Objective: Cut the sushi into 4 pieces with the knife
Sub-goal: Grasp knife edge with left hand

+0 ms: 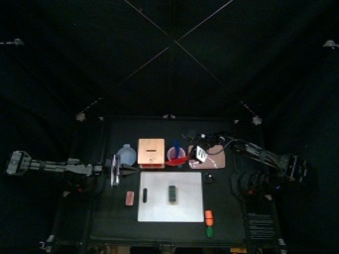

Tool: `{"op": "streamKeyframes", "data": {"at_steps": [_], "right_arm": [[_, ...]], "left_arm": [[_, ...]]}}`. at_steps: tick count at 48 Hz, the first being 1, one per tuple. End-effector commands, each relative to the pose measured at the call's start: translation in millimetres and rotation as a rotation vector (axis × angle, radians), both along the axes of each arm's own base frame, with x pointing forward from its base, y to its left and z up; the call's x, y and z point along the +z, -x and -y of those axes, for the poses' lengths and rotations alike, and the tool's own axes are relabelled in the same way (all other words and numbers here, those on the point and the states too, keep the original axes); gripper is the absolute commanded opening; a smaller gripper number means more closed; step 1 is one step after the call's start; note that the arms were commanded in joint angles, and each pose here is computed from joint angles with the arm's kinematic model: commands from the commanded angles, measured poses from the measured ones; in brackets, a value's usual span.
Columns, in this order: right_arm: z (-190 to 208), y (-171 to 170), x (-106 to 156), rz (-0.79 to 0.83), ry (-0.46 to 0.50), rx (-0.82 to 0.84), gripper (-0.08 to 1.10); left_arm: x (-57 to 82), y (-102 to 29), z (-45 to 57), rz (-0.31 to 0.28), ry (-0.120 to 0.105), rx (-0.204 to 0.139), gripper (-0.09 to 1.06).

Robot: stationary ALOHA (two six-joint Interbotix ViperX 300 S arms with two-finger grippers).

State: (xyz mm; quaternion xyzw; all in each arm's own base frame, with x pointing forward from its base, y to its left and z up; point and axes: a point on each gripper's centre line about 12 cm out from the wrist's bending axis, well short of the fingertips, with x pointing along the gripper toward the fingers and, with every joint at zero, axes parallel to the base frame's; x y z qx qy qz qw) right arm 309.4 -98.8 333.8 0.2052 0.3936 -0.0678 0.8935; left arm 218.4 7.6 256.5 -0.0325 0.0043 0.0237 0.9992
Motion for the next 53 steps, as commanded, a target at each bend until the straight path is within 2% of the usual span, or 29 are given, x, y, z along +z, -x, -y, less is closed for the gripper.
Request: {"op": "streamKeyframes", "data": {"at_steps": [1, 19, 29, 40, 53], "right_arm": [[-10, 2, 7, 0.109, 0.073, -0.005, 0.12], [-56, -9, -26, 0.307, 0.368, 0.125, 0.12], [-68, -9, -42, 0.407, 0.430, 0.154, 0.12], [-73, -7, -52, 0.479, 0.465, 0.160, 0.12], [-78, -8, -61, 0.496, 0.473, 0.175, 0.12]], "left_arm": [[5.8, -1.6, -0.9, 0.021, -0.001, 0.004, 0.58], [7.3, -2.8, -1.7, 0.043, -0.007, 0.009, 0.58], [0.0, -13.4, -2.0, 0.006, -0.008, 0.009, 0.61], [-10.5, -32.6, 0.2, -0.062, -0.025, -0.008, 0.78], [-12.5, -53.2, 0.3, -0.095, -0.045, -0.016, 0.94]]}}
